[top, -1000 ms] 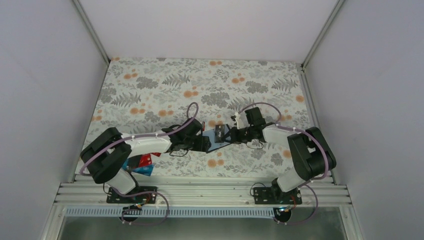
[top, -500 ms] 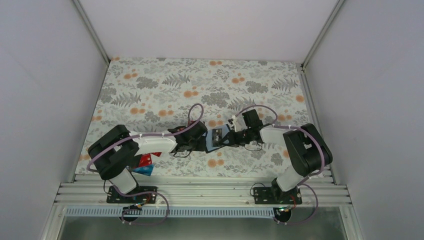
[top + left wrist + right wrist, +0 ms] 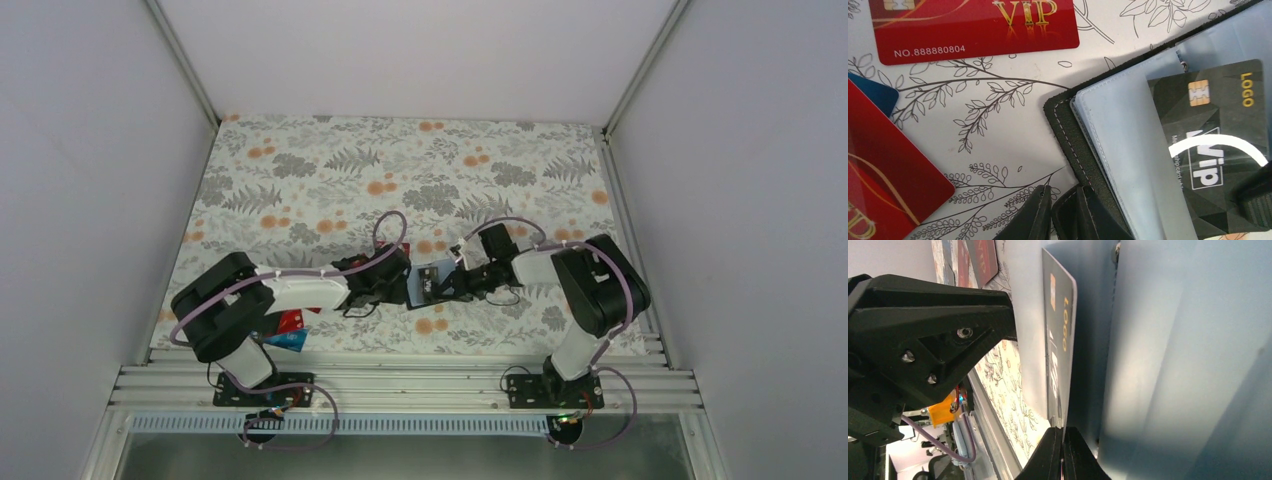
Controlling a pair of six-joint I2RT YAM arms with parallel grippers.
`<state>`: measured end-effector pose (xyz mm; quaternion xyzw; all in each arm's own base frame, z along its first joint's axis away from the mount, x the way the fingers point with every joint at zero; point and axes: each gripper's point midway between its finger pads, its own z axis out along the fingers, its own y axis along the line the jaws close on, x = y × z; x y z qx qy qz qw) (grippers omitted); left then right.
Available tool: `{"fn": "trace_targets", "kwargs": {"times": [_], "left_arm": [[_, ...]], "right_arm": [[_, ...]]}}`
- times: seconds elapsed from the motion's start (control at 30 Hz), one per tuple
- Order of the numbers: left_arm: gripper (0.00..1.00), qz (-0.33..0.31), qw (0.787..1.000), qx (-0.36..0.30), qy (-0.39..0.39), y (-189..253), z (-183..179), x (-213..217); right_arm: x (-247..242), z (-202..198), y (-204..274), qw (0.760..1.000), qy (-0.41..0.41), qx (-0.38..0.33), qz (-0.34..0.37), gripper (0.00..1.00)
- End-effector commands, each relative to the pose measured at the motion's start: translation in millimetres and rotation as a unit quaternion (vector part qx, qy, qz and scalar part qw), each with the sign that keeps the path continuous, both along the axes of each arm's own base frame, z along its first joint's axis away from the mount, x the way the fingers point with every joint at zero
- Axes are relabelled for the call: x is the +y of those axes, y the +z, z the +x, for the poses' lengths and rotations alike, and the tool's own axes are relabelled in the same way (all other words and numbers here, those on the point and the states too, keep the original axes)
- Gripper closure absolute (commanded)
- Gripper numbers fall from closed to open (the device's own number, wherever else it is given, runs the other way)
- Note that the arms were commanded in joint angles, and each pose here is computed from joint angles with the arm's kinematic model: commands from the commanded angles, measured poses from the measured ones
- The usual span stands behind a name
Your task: Put the credit cards into the card holder
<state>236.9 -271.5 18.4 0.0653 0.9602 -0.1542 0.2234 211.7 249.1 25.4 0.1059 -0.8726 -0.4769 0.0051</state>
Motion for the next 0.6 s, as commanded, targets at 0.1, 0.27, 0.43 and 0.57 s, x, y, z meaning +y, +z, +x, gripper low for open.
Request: {"fn": "trace_targets", "kwargs": {"times": [0.1, 0.27, 0.43, 0.57], "left_arm": [[0.85, 0.006, 0.998, -0.050, -0.045, 16.2, 3.0, 1.5], [0.85, 0.012, 0.995, -0.067, -0.071, 22.8, 3.3, 3.2], [0.86, 0.014, 0.995, -0.070, -0.071, 22.9, 6.5, 8.1], [0.86, 0.013, 0.995, -0.070, -0.073, 21.6, 7.5, 10.4]], "right_arm": [[7.8, -2.2, -5.2, 1.000, 0.016, 0.015, 0.002, 0.96], [13.3, -6.7, -1.9, 0.999, 0.029, 0.023, 0.014, 0.96], [18.3, -12.5, 1.0, 0.999, 0.042, 0.026, 0.017, 0.96], [21.1, -12.5, -0.3, 0.998, 0.046, 0.027, 0.017, 0.96]]}}
